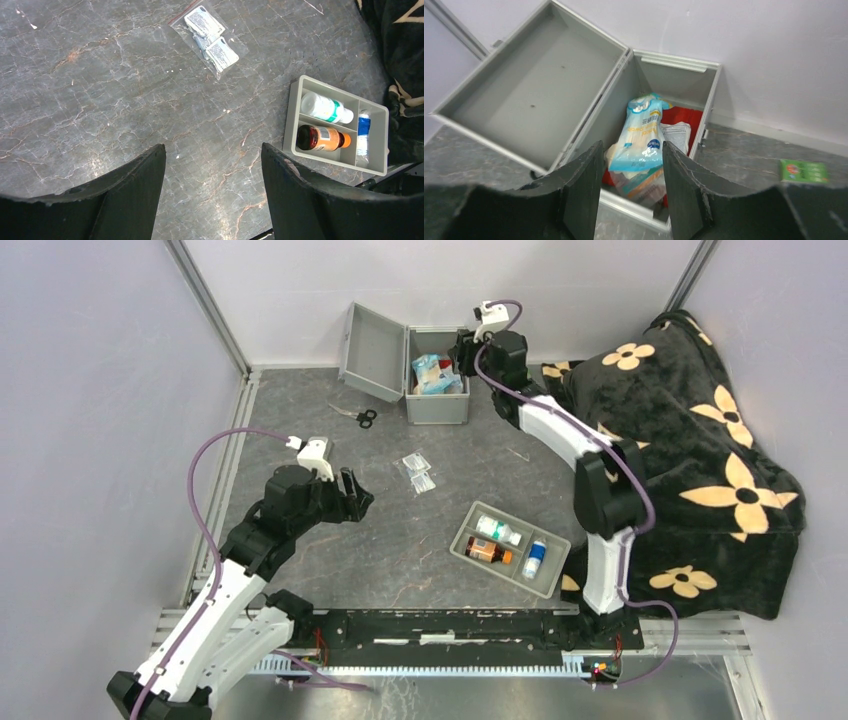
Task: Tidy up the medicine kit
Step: Place the medical item at the medicine box, then pick up the medical item at the center of the board.
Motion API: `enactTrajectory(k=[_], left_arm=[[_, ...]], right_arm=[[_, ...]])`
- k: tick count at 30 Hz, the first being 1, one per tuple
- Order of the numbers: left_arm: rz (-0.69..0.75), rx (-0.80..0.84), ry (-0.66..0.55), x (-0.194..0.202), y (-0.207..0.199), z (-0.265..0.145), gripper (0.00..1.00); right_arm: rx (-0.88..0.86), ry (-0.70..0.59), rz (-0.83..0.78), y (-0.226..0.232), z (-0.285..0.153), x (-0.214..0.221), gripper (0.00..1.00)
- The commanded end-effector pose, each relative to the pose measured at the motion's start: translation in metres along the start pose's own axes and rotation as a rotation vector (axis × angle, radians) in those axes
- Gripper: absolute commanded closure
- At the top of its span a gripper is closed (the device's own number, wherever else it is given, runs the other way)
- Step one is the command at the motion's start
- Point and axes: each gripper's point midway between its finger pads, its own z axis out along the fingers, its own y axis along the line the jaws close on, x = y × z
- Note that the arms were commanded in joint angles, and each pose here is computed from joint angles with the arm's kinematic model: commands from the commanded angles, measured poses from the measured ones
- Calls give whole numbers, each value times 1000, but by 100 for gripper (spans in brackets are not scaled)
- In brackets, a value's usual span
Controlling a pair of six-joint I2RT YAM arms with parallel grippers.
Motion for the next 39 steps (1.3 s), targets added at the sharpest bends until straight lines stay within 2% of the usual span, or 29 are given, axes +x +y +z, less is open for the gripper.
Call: enactTrajectory(k=[1, 5, 11, 15, 20, 30, 39], left_arm=[[37, -7, -22, -6, 2, 5, 24], [33, -9, -32, -7, 2, 3, 24], [31, -35, -51, -11, 6, 1, 24], [31, -33, -51, -11, 6, 1, 23], [30, -38, -37, -9, 7, 4, 24], [31, -40, -25, -7, 7, 5, 24], [31, -39, -24, -7, 7, 6, 24]], right_arm=[[-29, -94, -74, 20, -73, -72, 47], [-38, 51, -57, 28, -110, -32, 46], [-145, 262, -23, 62, -149, 43, 44], [-198, 374, -31, 84, -157, 90, 43], [-274, 554, -23, 105, -147, 147, 43], [-275, 655, -38, 121, -125, 211, 42], [-225, 675, -101, 120, -109, 225, 37]])
